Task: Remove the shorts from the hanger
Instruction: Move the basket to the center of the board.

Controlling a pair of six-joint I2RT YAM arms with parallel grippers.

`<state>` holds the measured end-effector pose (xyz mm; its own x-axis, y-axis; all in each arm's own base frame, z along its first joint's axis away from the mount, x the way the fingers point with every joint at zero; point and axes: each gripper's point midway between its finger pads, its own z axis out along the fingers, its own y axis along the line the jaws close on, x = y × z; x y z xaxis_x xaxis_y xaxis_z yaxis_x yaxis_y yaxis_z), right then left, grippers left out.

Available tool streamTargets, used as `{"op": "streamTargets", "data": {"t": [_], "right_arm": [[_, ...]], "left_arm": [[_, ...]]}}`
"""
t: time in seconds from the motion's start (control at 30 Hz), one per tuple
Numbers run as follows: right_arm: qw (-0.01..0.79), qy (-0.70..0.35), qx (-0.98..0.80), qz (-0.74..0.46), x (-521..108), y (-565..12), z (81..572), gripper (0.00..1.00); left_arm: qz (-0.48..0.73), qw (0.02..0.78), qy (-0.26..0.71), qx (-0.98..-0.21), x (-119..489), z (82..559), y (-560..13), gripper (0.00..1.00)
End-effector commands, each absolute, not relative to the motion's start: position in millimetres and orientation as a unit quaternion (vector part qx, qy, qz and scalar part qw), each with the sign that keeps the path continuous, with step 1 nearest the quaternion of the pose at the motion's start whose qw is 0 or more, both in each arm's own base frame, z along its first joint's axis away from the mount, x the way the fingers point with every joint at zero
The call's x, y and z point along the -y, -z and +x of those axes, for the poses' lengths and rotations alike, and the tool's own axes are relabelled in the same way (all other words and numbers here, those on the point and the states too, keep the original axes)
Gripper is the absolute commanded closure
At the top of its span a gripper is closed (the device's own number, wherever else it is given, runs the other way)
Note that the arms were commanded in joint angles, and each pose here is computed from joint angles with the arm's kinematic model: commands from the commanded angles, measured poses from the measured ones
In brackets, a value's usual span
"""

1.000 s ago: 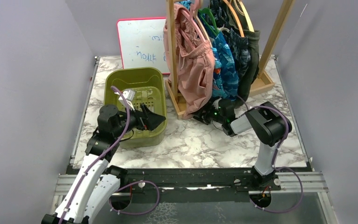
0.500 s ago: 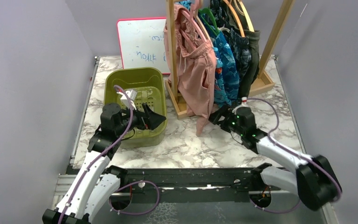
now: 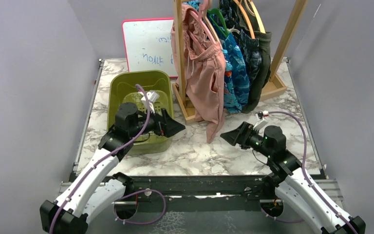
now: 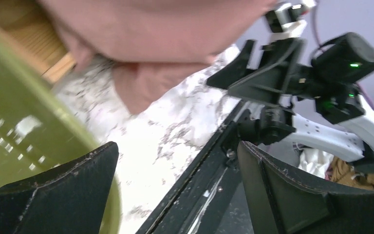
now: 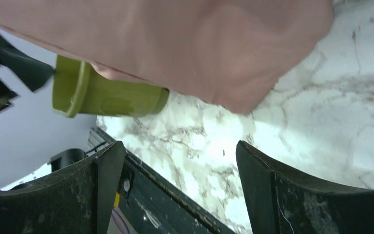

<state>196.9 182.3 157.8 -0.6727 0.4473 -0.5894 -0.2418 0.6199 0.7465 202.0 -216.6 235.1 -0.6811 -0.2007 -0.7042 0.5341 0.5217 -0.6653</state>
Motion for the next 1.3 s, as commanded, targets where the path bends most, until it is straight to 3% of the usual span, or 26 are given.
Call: {"op": "streamTargets", "data": {"t": [0.0,0.1,0.17,0.27,0.57,0.8,1.07,1.27], "right_arm": [[0.344,-0.429,-0.833,0.059,-184,-137,177,0.14],[0.339,-0.421,-0.839,0.061,-183,-136,177,0.14],[0.341,-0.410,-0.844,0.064,-180,-139,179,0.14],[0.354,-0.393,-0.847,0.053,-176,-150,183,0.14],[0.395,-0.372,-0.840,0.026,-166,-191,184,0.12],[0.390,-0.397,-0.831,0.011,-173,-197,176,0.12],[0.386,-0.405,-0.829,-0.028,-178,-208,170,0.12],[0.433,-0.432,-0.784,-0.107,-188,-258,167,0.16]], "left_arm": [[0.159,0.408,0.506,-0.743,252,201,-281,0.06],[0.184,0.382,0.484,-0.766,282,196,-257,0.06],[0.174,0.370,0.440,-0.800,289,203,-228,0.11],[0.107,0.403,0.304,-0.857,257,231,-178,0.13],[0.070,0.434,0.107,-0.892,173,249,-139,0.11],[0.038,0.441,0.085,-0.893,141,261,-148,0.11],[0.128,0.446,0.227,-0.857,186,242,-194,0.07],[0.126,0.507,0.246,-0.817,172,227,-229,0.01]]}}
